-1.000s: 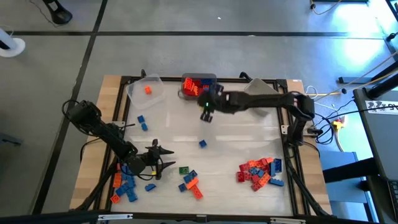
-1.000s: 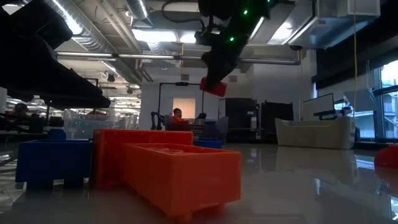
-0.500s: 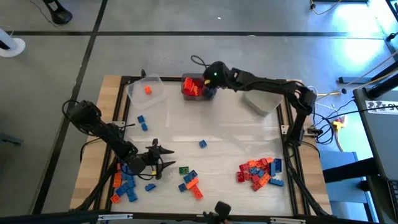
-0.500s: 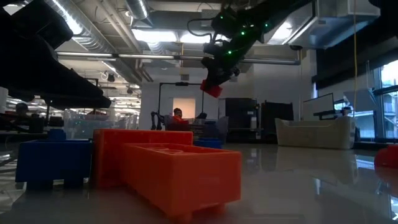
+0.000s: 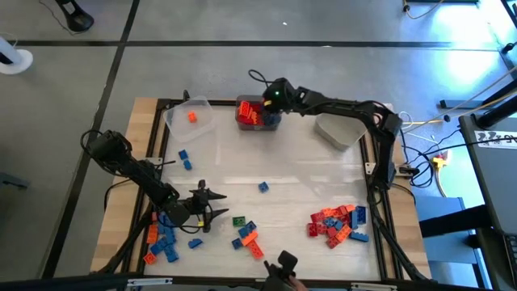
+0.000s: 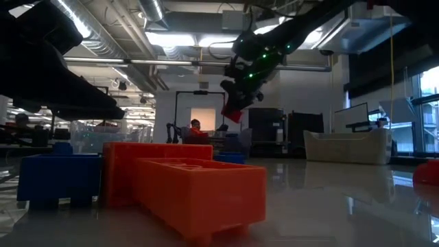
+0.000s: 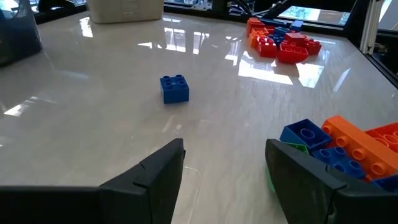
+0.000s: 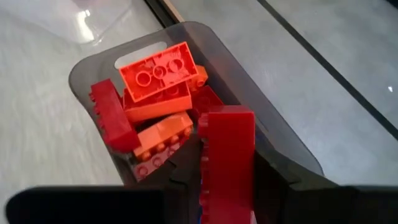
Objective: Sort blocks by size
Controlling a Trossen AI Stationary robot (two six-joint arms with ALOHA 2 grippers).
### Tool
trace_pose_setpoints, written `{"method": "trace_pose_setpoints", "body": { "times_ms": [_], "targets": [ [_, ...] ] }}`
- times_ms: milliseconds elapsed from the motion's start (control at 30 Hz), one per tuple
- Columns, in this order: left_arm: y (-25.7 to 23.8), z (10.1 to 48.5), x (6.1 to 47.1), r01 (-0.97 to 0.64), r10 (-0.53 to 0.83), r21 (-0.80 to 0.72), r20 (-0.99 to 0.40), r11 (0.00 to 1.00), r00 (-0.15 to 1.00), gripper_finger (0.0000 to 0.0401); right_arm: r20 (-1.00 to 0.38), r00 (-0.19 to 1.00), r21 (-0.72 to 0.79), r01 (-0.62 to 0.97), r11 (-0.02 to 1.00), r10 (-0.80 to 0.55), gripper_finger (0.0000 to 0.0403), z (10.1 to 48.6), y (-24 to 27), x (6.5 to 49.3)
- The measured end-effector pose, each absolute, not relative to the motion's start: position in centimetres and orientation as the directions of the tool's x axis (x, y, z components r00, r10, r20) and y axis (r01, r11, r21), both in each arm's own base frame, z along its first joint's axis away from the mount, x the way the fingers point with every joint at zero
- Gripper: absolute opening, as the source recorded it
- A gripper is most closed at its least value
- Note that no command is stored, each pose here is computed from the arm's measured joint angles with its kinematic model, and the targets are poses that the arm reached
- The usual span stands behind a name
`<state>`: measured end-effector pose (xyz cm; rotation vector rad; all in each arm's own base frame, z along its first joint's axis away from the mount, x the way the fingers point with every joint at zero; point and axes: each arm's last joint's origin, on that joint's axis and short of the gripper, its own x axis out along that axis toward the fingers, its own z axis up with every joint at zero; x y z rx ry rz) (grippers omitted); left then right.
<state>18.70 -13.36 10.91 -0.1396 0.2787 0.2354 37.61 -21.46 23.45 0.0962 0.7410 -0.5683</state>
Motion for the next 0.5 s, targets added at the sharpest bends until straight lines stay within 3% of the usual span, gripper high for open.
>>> {"method": "trace_pose_setpoints", "body": {
  "times_ms": [267,500],
  "targets": [
    [-13.4,10.9,18.7,-0.247,0.21,-0.098,-0.288,0.964,0.934,0.0214,-0.654,0.59,-0.123,0.535,0.836,-0.473,0.0123,21.9,-22.0,38.4],
    [-13.4,10.9,18.7,-0.248,0.21,-0.102,-0.288,0.963,0.934,0.0214,-0.653,0.582,-0.128,0.545,0.828,-0.485,0.0177,21.9,-22.0,38.4]
  ]
}}
